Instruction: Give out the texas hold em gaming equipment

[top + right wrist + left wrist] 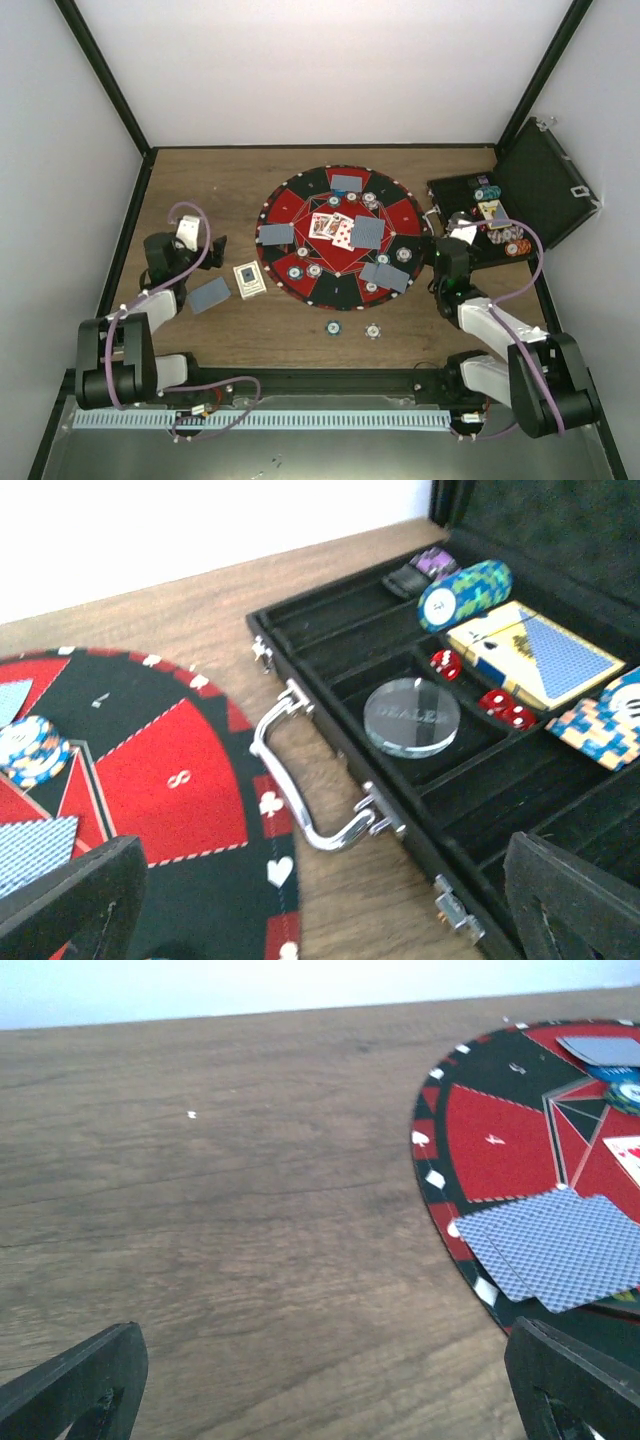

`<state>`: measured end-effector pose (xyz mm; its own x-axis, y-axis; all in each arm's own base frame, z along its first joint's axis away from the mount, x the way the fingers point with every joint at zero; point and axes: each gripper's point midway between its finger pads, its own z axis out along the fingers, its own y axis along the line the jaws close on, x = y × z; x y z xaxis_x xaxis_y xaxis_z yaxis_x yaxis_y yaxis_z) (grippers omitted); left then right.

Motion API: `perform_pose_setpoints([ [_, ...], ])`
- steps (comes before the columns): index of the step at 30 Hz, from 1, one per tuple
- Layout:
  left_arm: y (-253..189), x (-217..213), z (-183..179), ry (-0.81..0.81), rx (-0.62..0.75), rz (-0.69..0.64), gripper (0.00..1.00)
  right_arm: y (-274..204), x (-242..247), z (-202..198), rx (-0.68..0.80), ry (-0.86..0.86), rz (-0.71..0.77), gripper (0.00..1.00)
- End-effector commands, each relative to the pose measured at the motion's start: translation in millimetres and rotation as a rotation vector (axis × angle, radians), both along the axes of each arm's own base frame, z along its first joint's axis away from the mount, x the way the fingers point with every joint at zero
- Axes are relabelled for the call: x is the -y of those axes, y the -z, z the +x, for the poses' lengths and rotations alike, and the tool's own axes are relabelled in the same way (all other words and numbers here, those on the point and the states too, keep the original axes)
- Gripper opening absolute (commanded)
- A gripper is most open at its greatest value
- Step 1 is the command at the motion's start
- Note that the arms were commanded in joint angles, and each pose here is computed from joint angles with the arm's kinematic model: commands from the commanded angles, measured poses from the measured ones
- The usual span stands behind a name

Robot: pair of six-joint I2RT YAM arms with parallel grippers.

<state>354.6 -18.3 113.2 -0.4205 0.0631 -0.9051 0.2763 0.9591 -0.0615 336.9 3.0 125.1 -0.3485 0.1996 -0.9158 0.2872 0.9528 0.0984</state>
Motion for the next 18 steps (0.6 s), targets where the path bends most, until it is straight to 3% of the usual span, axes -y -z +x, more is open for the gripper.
perform_pose_setpoints([
  [1, -46, -5, 14, -0.086, 0.292, -0.027, 1.00, -33, 24, 4, 0.213, 0.104, -0.034, 1.00],
  [6, -50, 6, 5, -0.078, 0.439, 0.021, 1.00, -31, 29, 2, 0.272, 0.090, -0.072, 1.00],
  [13, -37, -5, 9, -0.169, 0.469, 0.013, 1.00, -44, 25, 18, 0.365, 0.036, -0.125, 1.00],
  [18, -30, -15, 27, -0.227, 0.398, 0.010, 1.00, -34, 12, 37, 0.368, -0.061, -0.147, 1.00],
])
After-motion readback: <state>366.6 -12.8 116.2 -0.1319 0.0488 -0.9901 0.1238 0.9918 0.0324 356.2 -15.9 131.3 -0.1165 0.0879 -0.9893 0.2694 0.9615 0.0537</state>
